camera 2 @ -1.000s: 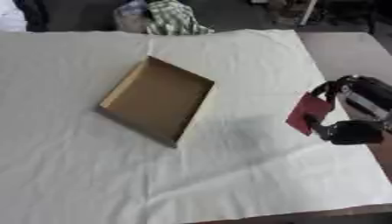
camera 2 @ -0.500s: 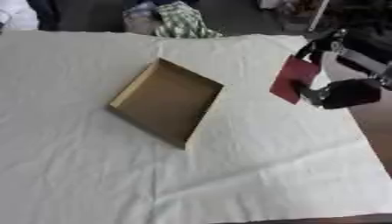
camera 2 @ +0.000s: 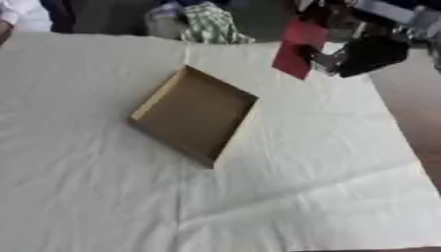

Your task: Pick up objects on the table and place them in the box.

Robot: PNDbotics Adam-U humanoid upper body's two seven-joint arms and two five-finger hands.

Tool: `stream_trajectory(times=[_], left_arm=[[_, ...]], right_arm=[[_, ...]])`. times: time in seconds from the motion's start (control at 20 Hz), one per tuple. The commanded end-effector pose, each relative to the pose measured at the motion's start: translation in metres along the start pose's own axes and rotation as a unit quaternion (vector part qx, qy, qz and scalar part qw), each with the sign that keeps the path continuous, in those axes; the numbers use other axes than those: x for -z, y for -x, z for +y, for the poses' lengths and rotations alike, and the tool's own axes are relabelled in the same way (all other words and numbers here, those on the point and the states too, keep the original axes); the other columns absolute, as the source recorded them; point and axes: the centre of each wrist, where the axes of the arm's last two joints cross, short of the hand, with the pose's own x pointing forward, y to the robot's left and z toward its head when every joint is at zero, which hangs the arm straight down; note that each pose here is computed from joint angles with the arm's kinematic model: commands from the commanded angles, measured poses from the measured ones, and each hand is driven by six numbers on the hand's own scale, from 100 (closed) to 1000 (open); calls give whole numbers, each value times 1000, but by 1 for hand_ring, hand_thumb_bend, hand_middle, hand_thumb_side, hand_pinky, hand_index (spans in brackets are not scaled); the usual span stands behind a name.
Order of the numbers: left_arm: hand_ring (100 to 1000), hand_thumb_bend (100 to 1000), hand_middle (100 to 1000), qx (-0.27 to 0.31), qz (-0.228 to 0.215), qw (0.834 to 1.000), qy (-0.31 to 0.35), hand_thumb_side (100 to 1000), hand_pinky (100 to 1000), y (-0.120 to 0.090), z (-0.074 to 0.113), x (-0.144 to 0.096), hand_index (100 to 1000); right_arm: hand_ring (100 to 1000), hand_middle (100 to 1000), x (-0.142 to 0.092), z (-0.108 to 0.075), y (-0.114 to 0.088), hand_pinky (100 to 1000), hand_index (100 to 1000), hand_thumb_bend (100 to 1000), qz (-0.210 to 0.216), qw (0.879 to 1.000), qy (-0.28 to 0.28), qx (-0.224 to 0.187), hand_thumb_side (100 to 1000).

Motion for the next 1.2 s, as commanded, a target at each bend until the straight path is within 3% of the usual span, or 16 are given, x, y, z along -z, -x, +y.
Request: stream_trajectory(times=[0.05, 0.65, 1.2], left_arm=[[796, 100, 763, -7, -17, 1000, 10, 636, 581, -5, -3, 8, 760], [795, 100, 761, -33, -35, 999, 16, 638, 583, -4, -11, 15, 760], [796, 100, 763, -47, -46, 998, 19, 639, 583, -4, -16, 21, 760]], right_arm=[[757, 394, 13, -4, 5, 903, 653, 100, 5, 1000, -5, -12, 535], [732, 383, 83, 24, 6, 885, 633, 100, -29, 999, -31, 28, 609], [730, 380, 118, 70, 14, 878, 623, 100, -7, 997, -49, 56, 644]])
